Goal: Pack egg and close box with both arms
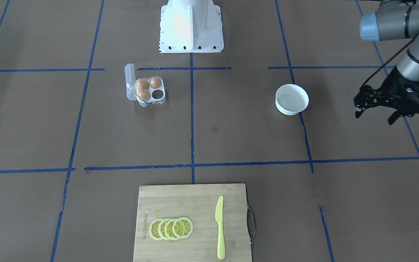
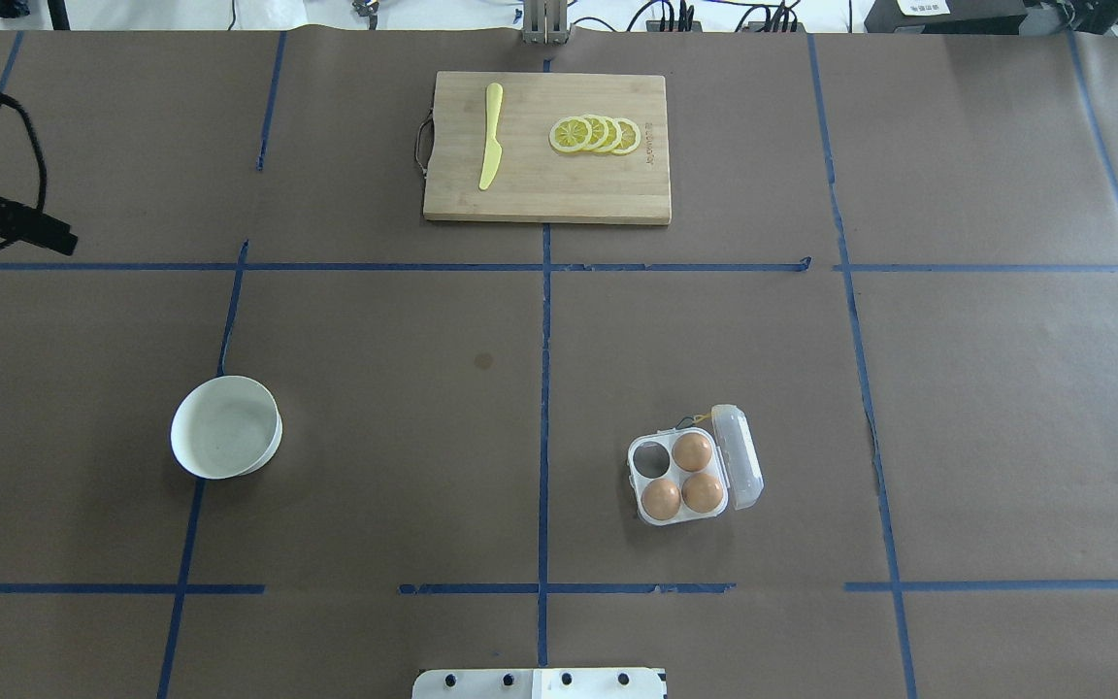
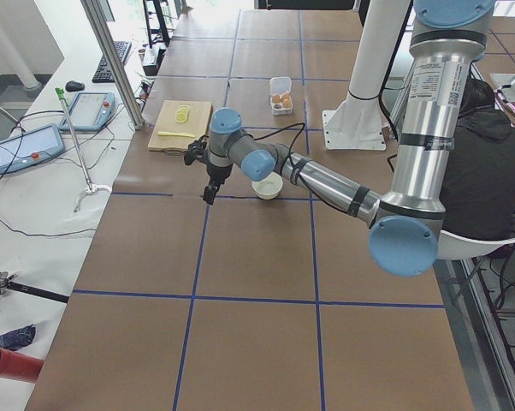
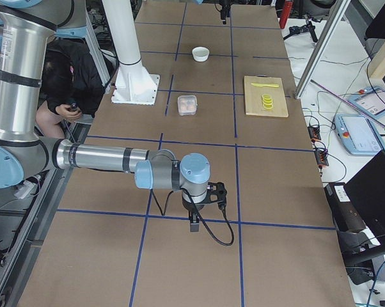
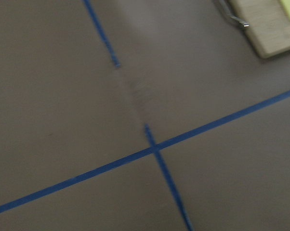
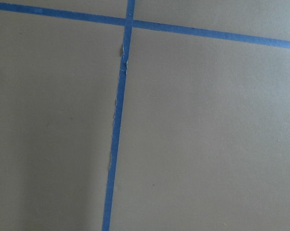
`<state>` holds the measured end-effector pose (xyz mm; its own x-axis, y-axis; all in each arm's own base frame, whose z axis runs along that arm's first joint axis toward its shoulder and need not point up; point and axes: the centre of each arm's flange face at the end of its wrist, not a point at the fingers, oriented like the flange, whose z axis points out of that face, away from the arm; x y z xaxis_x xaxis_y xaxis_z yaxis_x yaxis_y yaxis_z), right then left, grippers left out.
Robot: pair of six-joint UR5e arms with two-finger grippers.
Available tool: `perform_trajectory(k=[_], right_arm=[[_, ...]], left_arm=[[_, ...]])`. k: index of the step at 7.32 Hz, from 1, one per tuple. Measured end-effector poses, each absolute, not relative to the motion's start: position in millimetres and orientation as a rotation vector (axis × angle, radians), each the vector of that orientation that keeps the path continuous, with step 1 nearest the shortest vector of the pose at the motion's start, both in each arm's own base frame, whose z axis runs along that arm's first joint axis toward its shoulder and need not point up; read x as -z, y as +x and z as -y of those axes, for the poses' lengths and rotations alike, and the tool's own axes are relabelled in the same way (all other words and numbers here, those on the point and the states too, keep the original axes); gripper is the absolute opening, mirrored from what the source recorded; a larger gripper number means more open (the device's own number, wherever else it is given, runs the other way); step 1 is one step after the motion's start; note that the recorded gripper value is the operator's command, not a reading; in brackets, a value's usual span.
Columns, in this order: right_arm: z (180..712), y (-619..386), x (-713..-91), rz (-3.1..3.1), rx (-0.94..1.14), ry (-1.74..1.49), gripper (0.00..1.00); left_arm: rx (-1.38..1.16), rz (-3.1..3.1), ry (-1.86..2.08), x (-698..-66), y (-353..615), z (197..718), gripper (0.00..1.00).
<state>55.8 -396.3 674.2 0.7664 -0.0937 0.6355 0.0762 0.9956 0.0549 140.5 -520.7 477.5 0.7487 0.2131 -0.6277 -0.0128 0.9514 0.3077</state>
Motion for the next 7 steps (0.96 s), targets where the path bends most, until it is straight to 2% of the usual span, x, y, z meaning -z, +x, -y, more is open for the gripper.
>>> perform_trajectory(k=[2, 4, 7], right_arm=[[399, 56, -669, 0.693, 0.091, 0.035, 1.0], [408, 55, -659, 0.699, 0.103, 0.064, 1.0], [414, 54, -636, 0.699, 0.114, 0.104, 1.0]], left_arm=[[-0.09, -0.682, 0.226, -577, 27, 517, 1.0], [-0.087, -0.689, 0.192, -649, -51, 471, 1.0], [-0.046, -0.712, 0.101, -668, -75, 433, 1.0]])
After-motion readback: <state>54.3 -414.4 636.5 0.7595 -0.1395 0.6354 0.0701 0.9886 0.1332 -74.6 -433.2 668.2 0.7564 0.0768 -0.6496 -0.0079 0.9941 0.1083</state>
